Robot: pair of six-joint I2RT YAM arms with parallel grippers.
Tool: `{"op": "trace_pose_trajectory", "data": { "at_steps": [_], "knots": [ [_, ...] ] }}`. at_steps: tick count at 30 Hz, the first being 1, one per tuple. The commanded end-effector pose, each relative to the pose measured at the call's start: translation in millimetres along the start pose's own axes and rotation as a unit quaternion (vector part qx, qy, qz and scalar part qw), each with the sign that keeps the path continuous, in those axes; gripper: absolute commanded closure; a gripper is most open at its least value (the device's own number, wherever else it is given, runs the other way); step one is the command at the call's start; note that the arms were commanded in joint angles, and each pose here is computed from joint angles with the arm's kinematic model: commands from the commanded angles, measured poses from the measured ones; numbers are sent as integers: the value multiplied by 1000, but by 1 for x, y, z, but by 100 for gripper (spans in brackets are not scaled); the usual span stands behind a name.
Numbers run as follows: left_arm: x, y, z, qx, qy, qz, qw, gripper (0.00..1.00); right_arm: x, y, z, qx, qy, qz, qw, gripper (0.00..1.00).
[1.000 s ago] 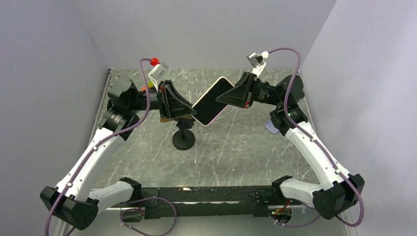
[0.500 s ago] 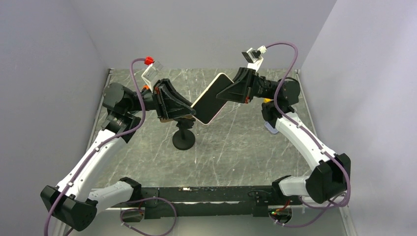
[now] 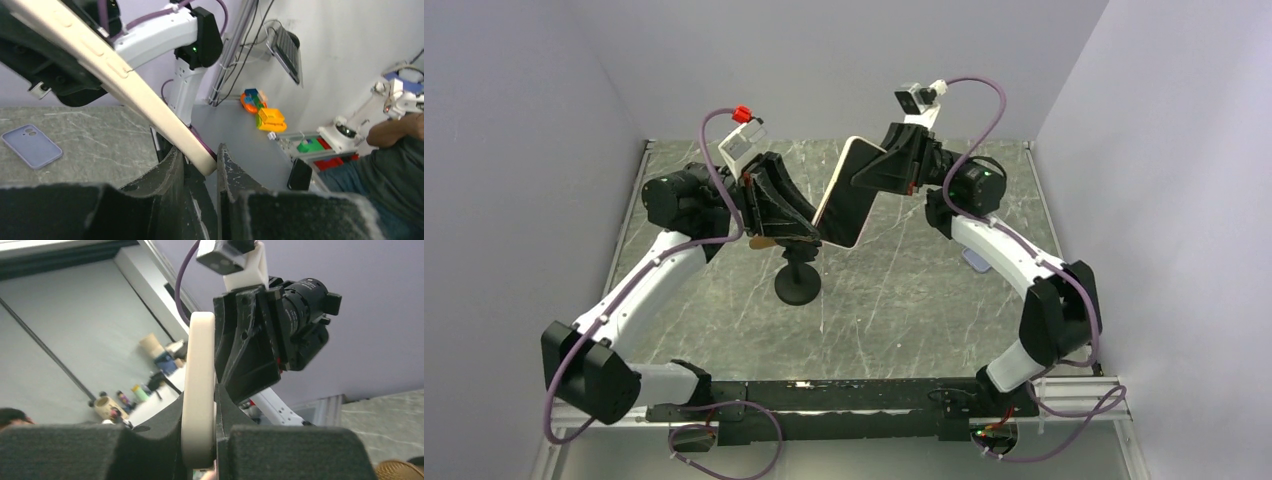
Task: Take the phone out of the phone case
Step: Remove the phone case from the phone.
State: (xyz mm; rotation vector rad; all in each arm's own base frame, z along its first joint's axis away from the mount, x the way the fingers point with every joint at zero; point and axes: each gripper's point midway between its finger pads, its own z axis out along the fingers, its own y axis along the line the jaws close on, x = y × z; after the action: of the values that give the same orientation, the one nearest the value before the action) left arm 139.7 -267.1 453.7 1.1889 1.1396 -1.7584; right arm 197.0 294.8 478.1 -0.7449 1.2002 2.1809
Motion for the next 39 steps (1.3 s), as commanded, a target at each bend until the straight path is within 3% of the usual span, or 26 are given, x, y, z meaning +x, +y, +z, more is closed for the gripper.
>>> {"op": "trace_pose_trajectory", "data": {
  "at_steps": [1, 8, 13, 18, 21, 26, 35, 39],
  "knots": [
    [-22, -12, 16, 51, -32, 106, 993, 100, 23, -5, 29, -48, 19, 93, 994, 100],
    [-19, 14, 6, -10, -12, 134, 991, 100, 25, 7, 24, -84, 8, 124, 989, 100],
    [-15, 47, -3, -102, 9, 181, 978, 100, 23, 19, 24, -102, 1, 129, 986, 100],
    [-10, 82, -21, -221, 31, 161, 961, 100, 20, 28, 26, -90, -6, 116, 989, 100],
    [-8, 102, -38, -313, 48, 175, 932, 100, 13, 38, 24, -111, -21, 119, 986, 100],
    [-9, 128, -72, -464, 64, 191, 863, 100, 6, 46, 27, -106, -34, 108, 988, 100],
    [-15, 132, -114, -607, 61, 203, 766, 100, 0, 65, 27, -132, -45, 98, 985, 100],
    [-22, 125, -118, -620, 42, 210, 755, 100, -2, 67, 27, -120, -50, 88, 988, 100]
  ]
}}
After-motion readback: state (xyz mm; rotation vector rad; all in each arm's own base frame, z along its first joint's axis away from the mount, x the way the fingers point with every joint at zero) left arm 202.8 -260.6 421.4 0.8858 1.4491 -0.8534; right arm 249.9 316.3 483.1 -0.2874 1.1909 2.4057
